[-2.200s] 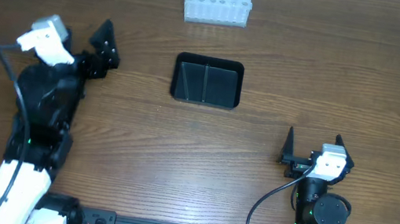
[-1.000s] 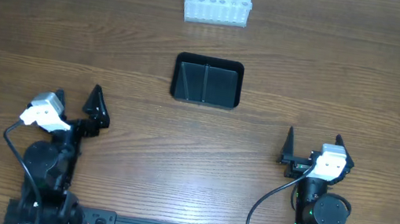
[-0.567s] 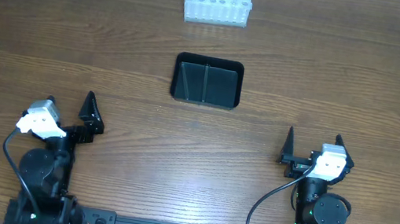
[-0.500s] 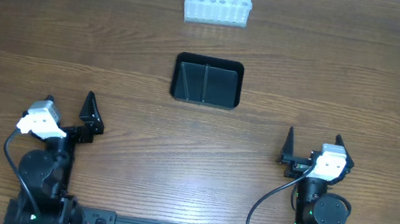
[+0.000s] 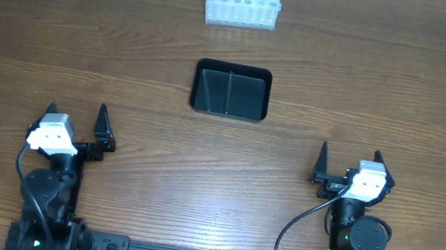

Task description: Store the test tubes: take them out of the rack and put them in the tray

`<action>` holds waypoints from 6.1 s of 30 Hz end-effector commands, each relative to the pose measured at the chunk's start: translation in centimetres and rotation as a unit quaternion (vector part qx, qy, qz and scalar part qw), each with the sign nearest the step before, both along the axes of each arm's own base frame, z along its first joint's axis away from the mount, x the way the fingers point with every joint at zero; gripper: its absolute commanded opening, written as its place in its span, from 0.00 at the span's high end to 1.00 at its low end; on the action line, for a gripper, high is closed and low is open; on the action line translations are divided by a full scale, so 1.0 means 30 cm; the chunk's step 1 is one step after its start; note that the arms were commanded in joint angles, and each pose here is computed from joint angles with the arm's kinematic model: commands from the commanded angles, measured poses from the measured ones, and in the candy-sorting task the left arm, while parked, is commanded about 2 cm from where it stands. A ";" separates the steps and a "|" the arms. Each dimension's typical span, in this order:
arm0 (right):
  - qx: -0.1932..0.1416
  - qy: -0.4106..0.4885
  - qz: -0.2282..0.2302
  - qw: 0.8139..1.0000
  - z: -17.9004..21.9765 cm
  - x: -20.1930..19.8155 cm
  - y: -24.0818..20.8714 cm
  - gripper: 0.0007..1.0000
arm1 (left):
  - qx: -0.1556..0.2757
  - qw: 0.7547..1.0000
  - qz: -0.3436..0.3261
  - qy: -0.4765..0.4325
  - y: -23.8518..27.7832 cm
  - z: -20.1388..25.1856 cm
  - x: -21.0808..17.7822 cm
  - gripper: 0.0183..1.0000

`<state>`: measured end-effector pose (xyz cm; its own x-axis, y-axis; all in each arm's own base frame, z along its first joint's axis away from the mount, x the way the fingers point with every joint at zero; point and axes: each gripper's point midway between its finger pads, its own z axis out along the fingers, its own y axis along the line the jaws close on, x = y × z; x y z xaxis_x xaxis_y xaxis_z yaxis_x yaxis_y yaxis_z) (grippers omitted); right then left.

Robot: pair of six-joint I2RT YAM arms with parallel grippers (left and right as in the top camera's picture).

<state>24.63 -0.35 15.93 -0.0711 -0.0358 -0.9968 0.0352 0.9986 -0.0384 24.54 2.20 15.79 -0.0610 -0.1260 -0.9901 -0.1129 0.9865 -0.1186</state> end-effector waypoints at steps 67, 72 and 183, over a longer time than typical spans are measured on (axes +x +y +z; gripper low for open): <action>0.001 0.010 0.006 1.000 0.124 -0.044 0.007 0.01 | 0.045 0.999 -0.014 0.002 -0.011 0.000 0.000 0.00; 0.000 0.033 0.007 0.999 0.262 -0.087 0.005 0.01 | 0.045 0.999 -0.014 0.002 -0.011 0.000 0.000 0.00; -0.038 0.267 -0.022 0.963 -0.148 1.208 0.684 0.26 | 0.045 0.999 -0.014 0.002 -0.011 0.000 0.000 0.00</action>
<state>60.62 19.51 11.65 -0.5791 -0.0881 -0.8105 0.0365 0.9904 -0.1337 24.55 1.89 15.84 -0.0682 -0.0485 -0.9965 -0.0899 0.9950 -0.0423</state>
